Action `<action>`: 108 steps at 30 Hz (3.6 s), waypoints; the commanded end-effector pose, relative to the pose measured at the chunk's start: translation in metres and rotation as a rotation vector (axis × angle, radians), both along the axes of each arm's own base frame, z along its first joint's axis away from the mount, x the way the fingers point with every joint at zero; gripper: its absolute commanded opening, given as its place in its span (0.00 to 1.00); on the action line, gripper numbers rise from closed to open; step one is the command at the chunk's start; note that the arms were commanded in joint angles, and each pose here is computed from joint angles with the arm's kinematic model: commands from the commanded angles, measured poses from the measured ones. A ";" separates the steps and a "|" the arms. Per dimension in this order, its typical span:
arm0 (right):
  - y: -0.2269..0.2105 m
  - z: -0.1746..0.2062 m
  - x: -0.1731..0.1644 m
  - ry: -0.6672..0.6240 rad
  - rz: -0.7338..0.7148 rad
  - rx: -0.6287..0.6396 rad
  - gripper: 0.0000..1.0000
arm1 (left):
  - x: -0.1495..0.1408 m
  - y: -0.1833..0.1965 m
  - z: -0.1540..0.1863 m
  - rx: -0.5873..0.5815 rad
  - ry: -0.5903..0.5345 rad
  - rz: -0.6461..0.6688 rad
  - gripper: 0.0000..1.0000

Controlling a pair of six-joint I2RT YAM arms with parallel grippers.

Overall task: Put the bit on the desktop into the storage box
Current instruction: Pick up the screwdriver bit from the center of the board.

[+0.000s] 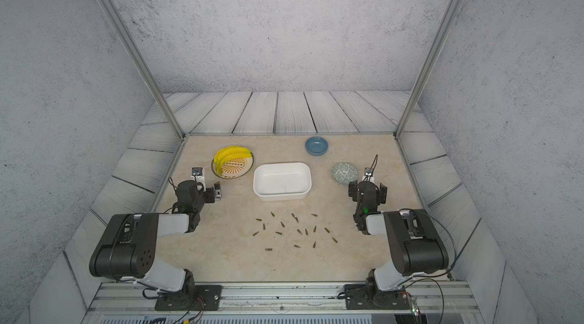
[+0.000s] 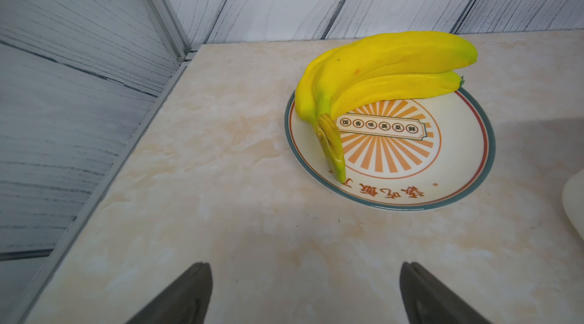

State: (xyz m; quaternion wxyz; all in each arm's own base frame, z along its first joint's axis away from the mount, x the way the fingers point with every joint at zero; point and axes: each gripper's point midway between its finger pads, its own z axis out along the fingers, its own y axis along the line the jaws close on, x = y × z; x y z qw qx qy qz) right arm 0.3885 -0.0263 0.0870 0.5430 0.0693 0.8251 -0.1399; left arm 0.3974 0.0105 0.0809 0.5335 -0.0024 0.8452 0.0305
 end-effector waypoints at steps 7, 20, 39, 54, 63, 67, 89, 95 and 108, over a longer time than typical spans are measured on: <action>0.000 0.008 0.004 -0.022 0.000 0.014 1.00 | 0.003 -0.010 0.011 -0.012 -0.042 -0.073 0.98; 0.000 0.008 0.004 -0.023 -0.001 0.014 1.00 | 0.004 -0.010 0.012 -0.012 -0.043 -0.072 0.98; 0.000 0.008 0.004 -0.022 0.000 0.014 1.00 | 0.006 -0.001 0.010 -0.050 -0.027 -0.055 0.98; 0.001 0.014 0.005 -0.020 0.010 0.024 1.00 | 0.009 0.020 0.023 -0.045 0.012 0.076 0.99; 0.037 0.083 0.005 0.091 0.129 0.016 0.98 | -0.004 0.006 0.054 -0.084 0.095 0.099 1.00; 0.052 0.109 -0.013 0.141 0.154 0.063 0.98 | -0.021 -0.006 0.071 -0.070 0.100 0.121 0.99; 0.170 0.006 -0.177 0.933 0.283 0.228 0.81 | -0.104 -0.092 0.071 -0.201 0.352 -0.021 0.93; 0.185 -0.020 -0.175 1.018 0.304 0.232 0.74 | -0.112 -0.098 0.061 -0.160 0.431 -0.044 0.93; 0.189 -0.058 -0.165 1.068 0.291 0.177 0.61 | -0.125 -0.101 0.057 -0.160 0.457 -0.056 0.93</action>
